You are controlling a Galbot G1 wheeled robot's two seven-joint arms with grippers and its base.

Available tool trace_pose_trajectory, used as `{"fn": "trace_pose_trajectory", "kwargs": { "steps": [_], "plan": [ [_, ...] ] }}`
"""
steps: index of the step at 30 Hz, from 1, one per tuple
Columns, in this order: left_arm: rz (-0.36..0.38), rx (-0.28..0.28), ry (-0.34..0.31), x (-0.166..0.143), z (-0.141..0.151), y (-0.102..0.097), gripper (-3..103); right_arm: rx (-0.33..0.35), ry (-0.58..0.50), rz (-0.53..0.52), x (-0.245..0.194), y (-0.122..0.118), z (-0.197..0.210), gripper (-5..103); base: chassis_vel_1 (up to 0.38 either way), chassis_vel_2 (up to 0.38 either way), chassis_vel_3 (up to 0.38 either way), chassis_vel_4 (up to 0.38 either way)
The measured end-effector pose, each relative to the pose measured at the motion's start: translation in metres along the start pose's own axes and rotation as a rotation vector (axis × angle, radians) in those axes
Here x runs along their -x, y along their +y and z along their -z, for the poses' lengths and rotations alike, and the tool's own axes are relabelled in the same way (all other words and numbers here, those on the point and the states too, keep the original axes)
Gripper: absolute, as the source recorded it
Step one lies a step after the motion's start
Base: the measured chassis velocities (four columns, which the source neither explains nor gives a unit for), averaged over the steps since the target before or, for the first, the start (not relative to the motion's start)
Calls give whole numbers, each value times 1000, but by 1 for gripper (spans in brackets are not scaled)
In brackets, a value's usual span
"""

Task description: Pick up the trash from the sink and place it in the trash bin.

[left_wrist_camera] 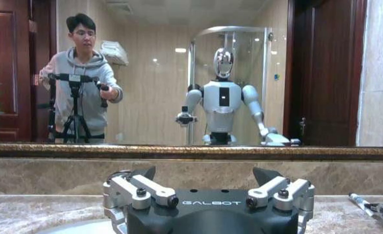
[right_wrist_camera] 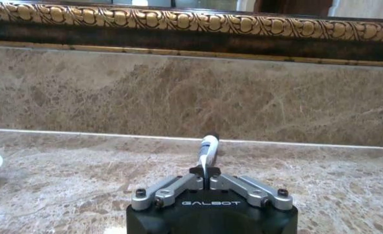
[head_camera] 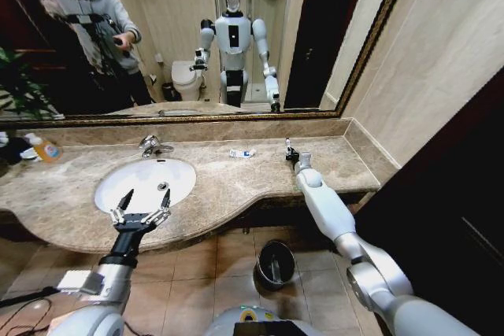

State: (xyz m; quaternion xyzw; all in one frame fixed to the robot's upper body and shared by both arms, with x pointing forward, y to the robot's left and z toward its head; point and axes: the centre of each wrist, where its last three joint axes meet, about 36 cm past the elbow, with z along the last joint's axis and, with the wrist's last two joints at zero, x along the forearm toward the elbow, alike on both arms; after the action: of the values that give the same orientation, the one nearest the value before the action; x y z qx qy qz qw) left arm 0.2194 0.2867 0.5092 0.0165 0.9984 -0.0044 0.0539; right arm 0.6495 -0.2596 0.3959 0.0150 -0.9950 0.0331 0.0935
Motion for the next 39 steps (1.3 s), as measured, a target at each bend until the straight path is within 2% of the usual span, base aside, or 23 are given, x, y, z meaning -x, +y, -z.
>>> {"fn": "trace_pose_trajectory", "kwargs": {
  "steps": [12,15,16,22,33,34,37,39],
  "plan": [
    [0,0,0,0,0,0,100,-22,-47,19,-40,-1,9,0,0,0,0,0],
    [0,0,0,0,0,0,100,-66,-78,25,-74,-9,5,0,0,0,0,0],
    [0,0,0,0,0,0,100,-66,-78,25,-74,-9,5,0,0,0,0,0],
    [0,0,0,0,0,0,100,-89,-76,42,-138,-18,-34,0,0,0,0,0],
    [0,0,0,0,0,0,100,-67,-156,133,-234,15,-22,0,0,0,0,0],
    [0,0,0,0,0,0,100,-67,-156,133,-234,15,-22,0,0,0,0,0],
    [0,0,0,0,0,0,100,-59,-157,137,-279,19,-29,0,0,0,0,0],
    [0,0,0,0,0,0,100,-59,-154,134,-289,20,-32,0,0,0,0,0]
  ]
}}
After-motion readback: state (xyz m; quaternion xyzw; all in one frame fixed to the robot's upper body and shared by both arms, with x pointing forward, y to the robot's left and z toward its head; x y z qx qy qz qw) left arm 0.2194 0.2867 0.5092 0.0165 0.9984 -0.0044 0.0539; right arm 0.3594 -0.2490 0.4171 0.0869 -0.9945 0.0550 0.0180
